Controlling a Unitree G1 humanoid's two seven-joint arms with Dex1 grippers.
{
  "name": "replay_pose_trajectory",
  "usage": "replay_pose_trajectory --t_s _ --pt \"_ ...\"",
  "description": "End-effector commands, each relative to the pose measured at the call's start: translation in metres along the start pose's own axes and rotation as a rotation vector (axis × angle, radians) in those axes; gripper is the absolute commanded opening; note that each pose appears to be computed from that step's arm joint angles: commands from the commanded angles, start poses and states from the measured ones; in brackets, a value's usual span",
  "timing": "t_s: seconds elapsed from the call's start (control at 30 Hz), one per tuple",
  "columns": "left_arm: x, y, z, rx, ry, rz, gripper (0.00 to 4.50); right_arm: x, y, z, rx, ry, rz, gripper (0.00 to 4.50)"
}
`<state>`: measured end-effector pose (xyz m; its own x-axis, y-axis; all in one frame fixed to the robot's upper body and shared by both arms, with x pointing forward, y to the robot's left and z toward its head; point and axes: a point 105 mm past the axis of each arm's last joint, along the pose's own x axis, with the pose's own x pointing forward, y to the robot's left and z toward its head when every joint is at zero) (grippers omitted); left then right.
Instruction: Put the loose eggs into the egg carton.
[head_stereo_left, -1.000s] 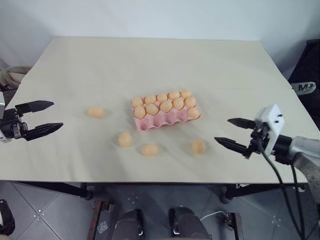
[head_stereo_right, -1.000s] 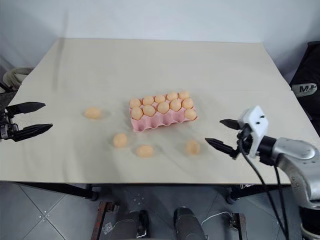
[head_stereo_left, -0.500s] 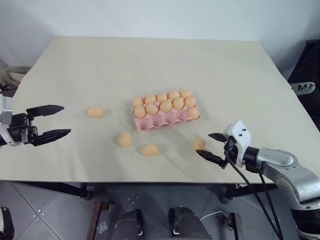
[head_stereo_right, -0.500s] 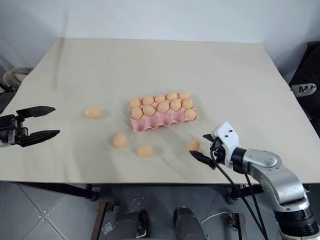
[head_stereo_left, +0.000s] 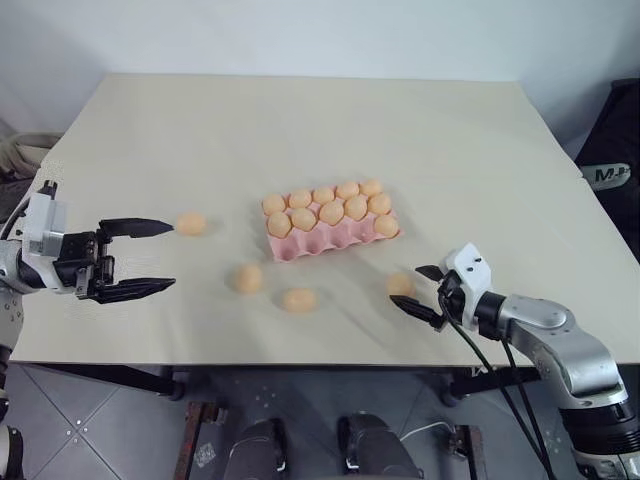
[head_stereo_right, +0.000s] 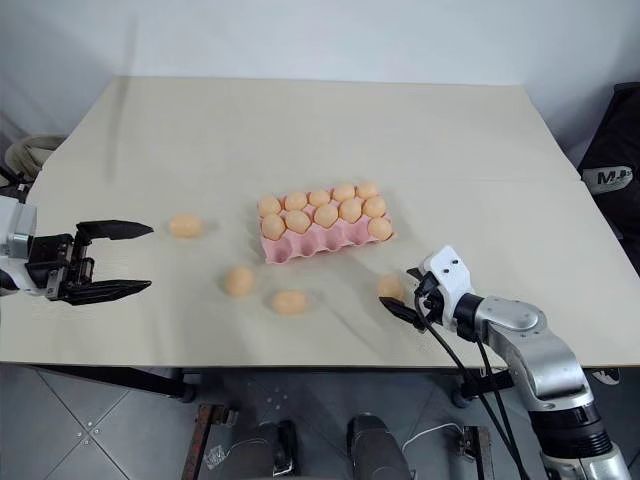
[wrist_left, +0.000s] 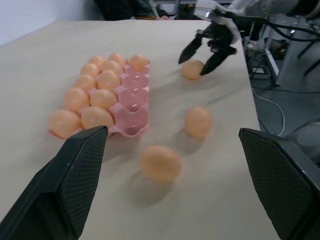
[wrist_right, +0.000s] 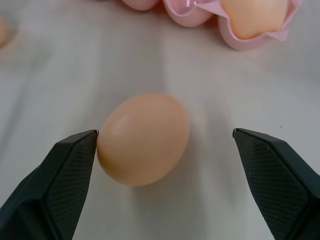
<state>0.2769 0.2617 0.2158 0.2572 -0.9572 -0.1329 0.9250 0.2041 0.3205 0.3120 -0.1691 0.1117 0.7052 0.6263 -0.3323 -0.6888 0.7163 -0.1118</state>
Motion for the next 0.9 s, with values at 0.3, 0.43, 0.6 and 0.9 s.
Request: replay_pose_trajectory --t_s 0.3,0.43,0.6,0.9 --pt "0.016 -0.024 0.009 0.046 -0.015 -0.240 4.48 0.011 -0.005 0.001 -0.002 -0.030 -0.013 4.50" --pt "0.019 -0.022 0.011 0.057 -0.026 -0.244 4.50 0.011 -0.008 -0.001 0.004 -0.021 -0.029 3.86" --pt "0.021 -0.019 0.013 0.067 -0.035 -0.244 4.50 0.006 -0.009 -0.003 -0.009 -0.004 -0.015 2.13" --pt "0.027 -0.019 0.013 0.059 -0.055 -0.259 4.50 0.007 -0.012 0.046 -0.082 -0.124 0.006 2.13"
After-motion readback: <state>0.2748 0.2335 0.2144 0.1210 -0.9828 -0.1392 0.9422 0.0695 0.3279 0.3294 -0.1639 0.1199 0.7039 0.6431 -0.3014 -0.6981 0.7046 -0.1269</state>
